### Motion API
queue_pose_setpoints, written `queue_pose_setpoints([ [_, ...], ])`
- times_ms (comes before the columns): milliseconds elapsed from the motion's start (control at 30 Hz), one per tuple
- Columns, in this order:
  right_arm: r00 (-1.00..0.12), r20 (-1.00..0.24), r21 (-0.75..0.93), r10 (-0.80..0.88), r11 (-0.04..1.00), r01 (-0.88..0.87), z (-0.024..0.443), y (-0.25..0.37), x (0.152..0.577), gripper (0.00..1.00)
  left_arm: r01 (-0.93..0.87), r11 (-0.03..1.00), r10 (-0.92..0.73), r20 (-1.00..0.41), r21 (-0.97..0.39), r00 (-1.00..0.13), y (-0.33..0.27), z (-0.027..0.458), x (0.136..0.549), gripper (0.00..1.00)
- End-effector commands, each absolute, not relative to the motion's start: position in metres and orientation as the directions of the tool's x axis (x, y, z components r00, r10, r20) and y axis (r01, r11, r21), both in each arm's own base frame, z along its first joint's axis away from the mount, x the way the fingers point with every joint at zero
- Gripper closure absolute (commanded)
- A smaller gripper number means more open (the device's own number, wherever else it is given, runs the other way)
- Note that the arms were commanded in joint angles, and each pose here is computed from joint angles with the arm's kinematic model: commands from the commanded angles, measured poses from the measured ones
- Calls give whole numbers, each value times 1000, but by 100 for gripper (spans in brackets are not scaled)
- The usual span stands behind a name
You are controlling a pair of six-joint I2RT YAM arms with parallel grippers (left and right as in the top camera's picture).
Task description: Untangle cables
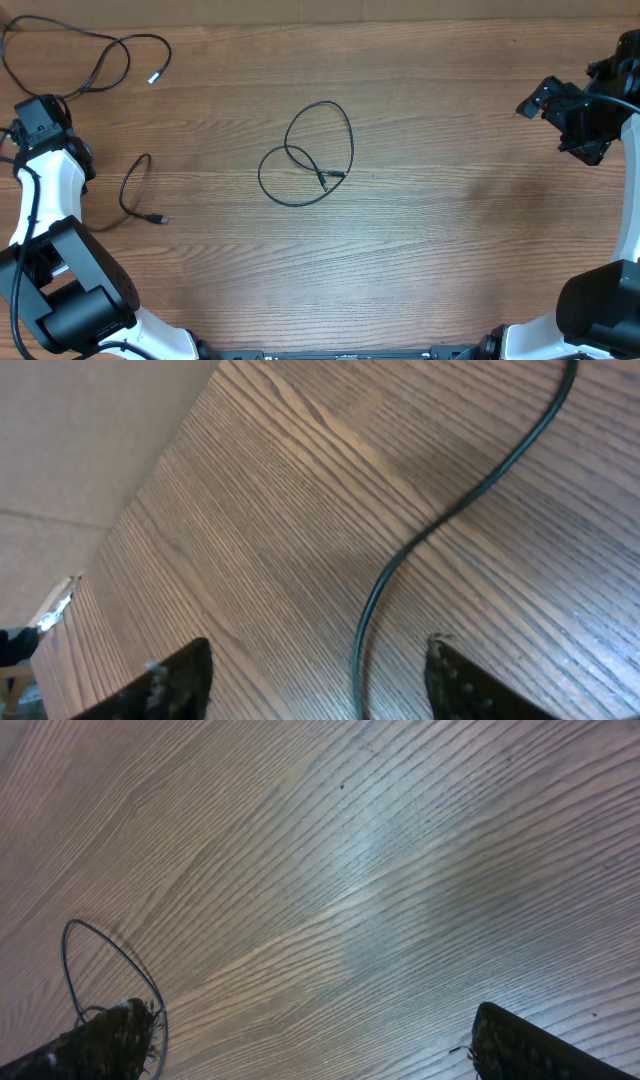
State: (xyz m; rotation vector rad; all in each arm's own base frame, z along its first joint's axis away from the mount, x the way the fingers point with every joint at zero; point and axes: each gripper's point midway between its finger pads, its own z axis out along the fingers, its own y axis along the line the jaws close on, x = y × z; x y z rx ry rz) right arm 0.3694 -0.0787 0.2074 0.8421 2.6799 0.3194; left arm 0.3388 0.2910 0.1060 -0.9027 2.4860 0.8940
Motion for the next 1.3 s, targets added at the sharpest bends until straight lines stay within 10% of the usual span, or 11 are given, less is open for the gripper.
queue_pose_setpoints([
  [0, -779, -232, 302, 582, 805, 511, 208, -79, 371, 0, -658, 621, -412, -536, 427, -737, 282, 130, 349, 25],
  [167, -779, -232, 302, 582, 805, 511, 208, -79, 371, 0, -692, 661, -435, -605, 289, -667, 253, 178, 372, 12],
  [367, -779, -232, 302, 582, 805, 511, 208, -79, 371, 0, -390, 921, -330, -500, 16, -800, 167, 170, 398, 20],
  [1267, -779, -232, 301, 582, 805, 511, 208, -79, 371, 0, -438, 892, -427, 108, -112, -898, 180, -29, 318, 41],
])
